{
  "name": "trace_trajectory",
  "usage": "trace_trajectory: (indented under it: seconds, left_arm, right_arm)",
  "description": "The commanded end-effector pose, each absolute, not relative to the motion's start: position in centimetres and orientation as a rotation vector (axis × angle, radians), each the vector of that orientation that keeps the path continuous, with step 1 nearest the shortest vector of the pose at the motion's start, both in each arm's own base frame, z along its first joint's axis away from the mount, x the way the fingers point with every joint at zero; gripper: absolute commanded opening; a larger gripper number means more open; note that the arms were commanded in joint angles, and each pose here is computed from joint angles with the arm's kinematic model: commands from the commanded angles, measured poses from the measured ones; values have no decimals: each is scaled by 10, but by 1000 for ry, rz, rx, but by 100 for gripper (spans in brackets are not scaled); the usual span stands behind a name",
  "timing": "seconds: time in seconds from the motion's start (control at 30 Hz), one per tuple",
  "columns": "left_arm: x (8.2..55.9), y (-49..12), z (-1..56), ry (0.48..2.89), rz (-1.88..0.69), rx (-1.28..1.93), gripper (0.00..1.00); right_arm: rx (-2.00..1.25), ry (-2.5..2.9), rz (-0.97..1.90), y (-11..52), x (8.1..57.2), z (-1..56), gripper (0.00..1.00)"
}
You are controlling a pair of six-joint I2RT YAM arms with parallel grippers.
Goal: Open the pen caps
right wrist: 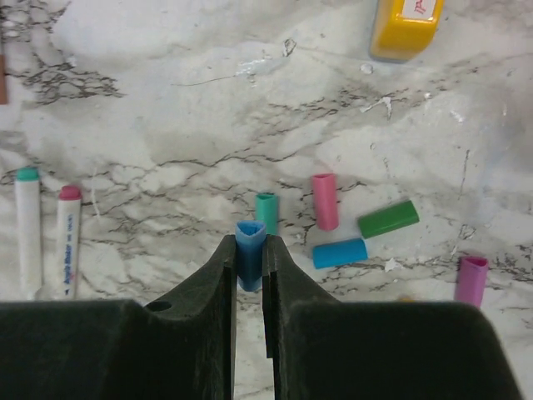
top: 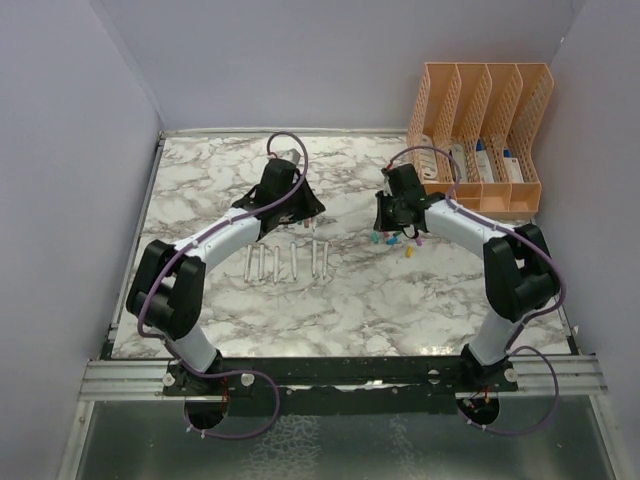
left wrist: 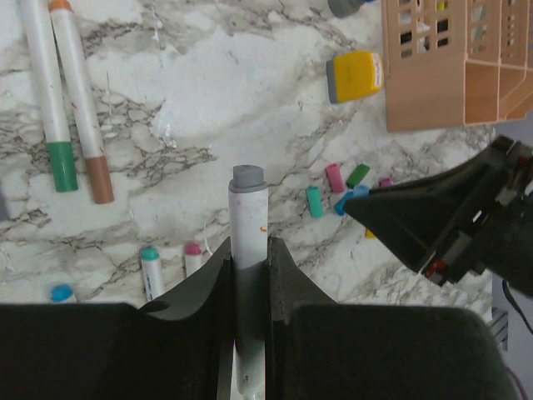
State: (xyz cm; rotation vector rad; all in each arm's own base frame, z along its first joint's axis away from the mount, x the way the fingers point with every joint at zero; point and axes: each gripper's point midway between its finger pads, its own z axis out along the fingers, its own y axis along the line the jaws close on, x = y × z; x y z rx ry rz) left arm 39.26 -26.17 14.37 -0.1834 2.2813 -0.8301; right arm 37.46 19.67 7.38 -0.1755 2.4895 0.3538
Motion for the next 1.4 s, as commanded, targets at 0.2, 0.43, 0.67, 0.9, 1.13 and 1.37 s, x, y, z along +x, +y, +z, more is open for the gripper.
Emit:
trace_trajectory:
  seconds: [0.2,0.43,0.67,0.9,1.13,1.37]
  left_arm:
    - [338,-267,117,2427,-823,-33,0]
    - [329,-261,107,2454,-798,-38,0]
    - [328,-258,100,2474,-767,-37,0]
    - [325,-250,90,2494,-714,-51,0]
    - [326,-229,75,2516,-556,-69,0]
    - [327,-214,62,2531,-444,-89,0]
  right_arm:
    - [-195,2486,124,181,415,54,1]
    - [-196,2506,104,182,424,39,2]
    - [-185,2501,126,186,428,39,25]
    - [-186,2473,141,189,432,52,36]
    - [-176,2397,225,197,432,86,42]
    - [-188,2319,302,202,427,115,43]
